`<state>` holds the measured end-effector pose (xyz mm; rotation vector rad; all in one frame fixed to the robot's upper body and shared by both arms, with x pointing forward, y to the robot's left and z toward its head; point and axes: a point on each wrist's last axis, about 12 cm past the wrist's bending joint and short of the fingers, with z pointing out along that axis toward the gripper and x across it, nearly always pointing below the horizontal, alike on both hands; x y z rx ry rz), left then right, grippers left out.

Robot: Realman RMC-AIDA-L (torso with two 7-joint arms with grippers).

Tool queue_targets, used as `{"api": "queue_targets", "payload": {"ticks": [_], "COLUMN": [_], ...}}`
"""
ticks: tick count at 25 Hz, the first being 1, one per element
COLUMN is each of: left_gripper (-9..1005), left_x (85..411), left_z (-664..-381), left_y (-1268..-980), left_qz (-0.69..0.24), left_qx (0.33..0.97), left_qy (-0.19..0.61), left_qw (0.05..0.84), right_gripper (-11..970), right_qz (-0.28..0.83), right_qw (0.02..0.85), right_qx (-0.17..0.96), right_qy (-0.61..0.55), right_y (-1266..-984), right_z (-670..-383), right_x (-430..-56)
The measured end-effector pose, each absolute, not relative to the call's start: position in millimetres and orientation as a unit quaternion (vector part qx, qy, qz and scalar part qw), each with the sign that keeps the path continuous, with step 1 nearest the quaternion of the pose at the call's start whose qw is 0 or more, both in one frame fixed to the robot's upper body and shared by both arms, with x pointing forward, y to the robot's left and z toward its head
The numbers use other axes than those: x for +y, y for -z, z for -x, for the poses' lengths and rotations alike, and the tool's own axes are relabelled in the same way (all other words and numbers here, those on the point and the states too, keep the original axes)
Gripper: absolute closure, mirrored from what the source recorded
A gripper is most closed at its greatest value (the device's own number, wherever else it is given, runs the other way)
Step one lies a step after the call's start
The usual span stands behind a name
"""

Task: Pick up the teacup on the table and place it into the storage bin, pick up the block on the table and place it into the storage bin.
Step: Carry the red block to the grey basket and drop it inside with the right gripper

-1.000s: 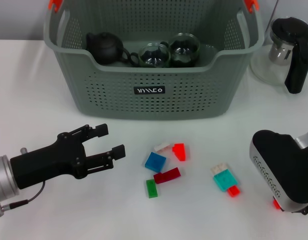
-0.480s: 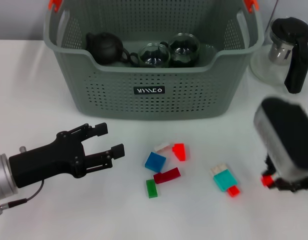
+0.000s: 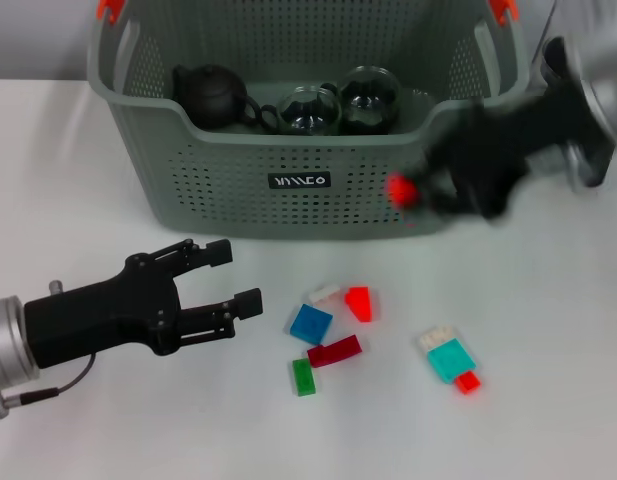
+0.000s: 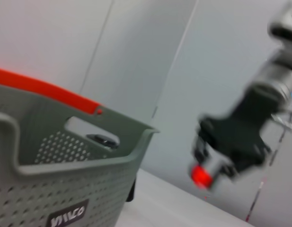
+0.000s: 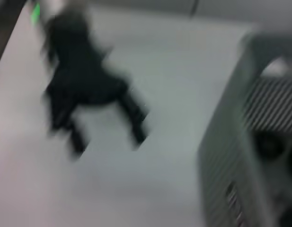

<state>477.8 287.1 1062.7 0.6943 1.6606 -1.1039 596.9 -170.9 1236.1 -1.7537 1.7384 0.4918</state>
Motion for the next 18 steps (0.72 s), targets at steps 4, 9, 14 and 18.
{"api": "queue_targets", "payload": {"ticks": [4, 9, 14, 18], "left_gripper": [150, 150, 150, 150], "left_x": [289, 294, 298, 298], "left_z": [-481, -485, -488, -491], "left_y": [-1069, -1074, -1079, -1080], "left_qz": [-0.306, -0.326, -0.347, -0.358], "left_qx": [0.677, 0.679, 0.682, 0.681], "left_qy": [0.456, 0.445, 0.438, 0.435], "left_qw": [0.490, 0.484, 0.473, 0.468], "right_gripper": [754, 751, 749, 747], "right_qz": [0.605, 0.539, 0.477, 0.452], "right_qw": [0.385, 0.428, 0.470, 0.487], "right_qx": [0.666, 0.691, 0.717, 0.726], "right_qy": [-0.206, -0.220, -0.193, -0.175], "right_y": [-1257, -1252, -1240, -1235], "right_z": [-615, -648, -676, -685], "right_x": [-148, -116, -104, -102]}}
